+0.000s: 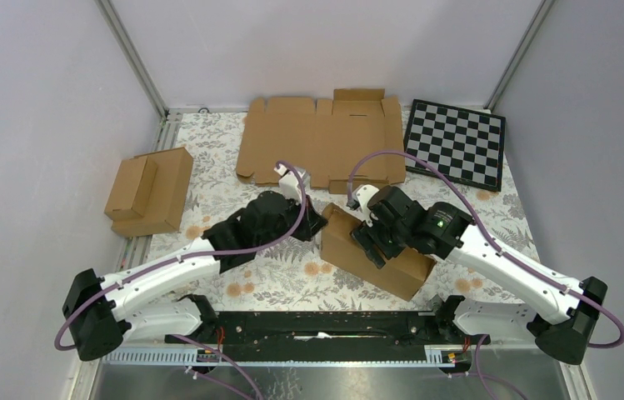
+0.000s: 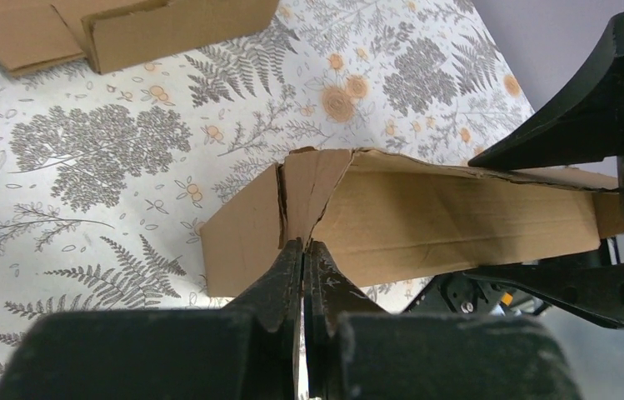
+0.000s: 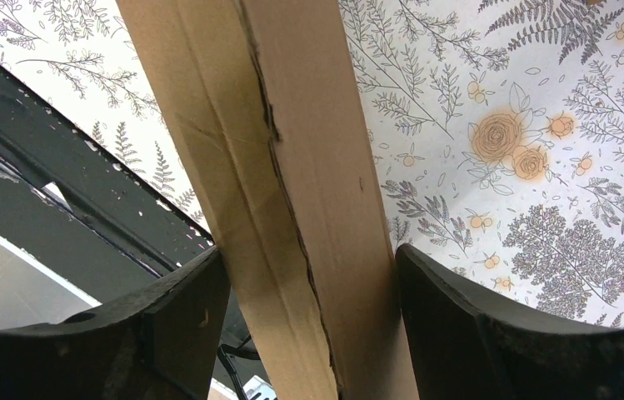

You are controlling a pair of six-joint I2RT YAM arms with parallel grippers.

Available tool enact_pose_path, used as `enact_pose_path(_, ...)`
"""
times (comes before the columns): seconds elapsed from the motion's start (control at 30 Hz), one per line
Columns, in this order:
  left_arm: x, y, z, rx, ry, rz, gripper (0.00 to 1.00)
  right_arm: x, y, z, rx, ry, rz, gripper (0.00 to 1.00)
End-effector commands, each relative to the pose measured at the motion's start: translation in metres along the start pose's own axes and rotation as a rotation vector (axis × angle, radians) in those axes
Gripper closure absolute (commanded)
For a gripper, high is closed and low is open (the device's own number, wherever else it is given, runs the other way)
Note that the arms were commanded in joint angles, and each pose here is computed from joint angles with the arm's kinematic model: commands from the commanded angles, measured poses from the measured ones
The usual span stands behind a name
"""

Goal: Fold the paper box

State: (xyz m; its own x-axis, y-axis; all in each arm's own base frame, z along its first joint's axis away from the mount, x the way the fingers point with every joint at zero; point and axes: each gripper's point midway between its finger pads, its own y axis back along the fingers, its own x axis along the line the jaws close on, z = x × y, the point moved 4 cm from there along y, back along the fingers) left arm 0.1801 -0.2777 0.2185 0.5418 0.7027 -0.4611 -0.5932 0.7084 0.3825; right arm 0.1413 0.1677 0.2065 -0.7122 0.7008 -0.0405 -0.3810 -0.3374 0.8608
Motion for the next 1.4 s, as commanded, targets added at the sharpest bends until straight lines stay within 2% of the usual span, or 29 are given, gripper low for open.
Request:
enact_pose_path(0.0,0.003,0.004,-0.028,0.224,0.045,-0.072,1.0,0.013,-0.012,-0.001,0.017,0.0,0.078,0.24)
enact_pose_path(0.2,0.003,0.004,-0.02,0.232,0.135,-0.176,1.0,0.013,-0.012,-0.001,0.016,-0.002,0.078,0.02)
enact_pose_path(0.37,0.005,0.007,-0.009,0.223,0.17,-0.2,1.0,0.015,-0.015,-0.001,0.03,0.001,0.089,0.06)
enact_pose_path(0.53,0.011,0.005,-0.016,0.242,0.188,-0.189,1.0,0.015,-0.016,0.0,0.031,0.003,0.089,0.05)
enact_pose_path(0.63,0.028,0.004,-0.03,0.266,0.171,-0.103,1.0,0.015,-0.015,0.0,0.033,0.003,0.089,0.01)
enact_pose_path(0.8,0.057,0.004,-0.051,0.276,0.082,0.066,1.0,0.015,-0.011,0.004,0.014,-0.006,0.093,0.01)
enact_pose_path(1.1,0.066,0.006,-0.062,0.342,-0.03,0.231,1.0,0.015,-0.008,0.011,-0.004,-0.008,0.087,0.0)
enact_pose_path(1.23,0.062,0.008,-0.059,0.335,-0.048,0.222,1.0,0.015,-0.008,0.012,-0.007,-0.011,0.084,0.01)
enact_pose_path(1.27,0.058,0.008,-0.056,0.324,-0.049,0.204,0.97,0.015,-0.008,0.012,-0.004,-0.011,0.087,0.03)
enact_pose_path(1.37,0.043,0.008,-0.036,0.241,-0.046,0.129,0.75,0.016,-0.01,0.012,0.005,-0.008,0.095,0.1)
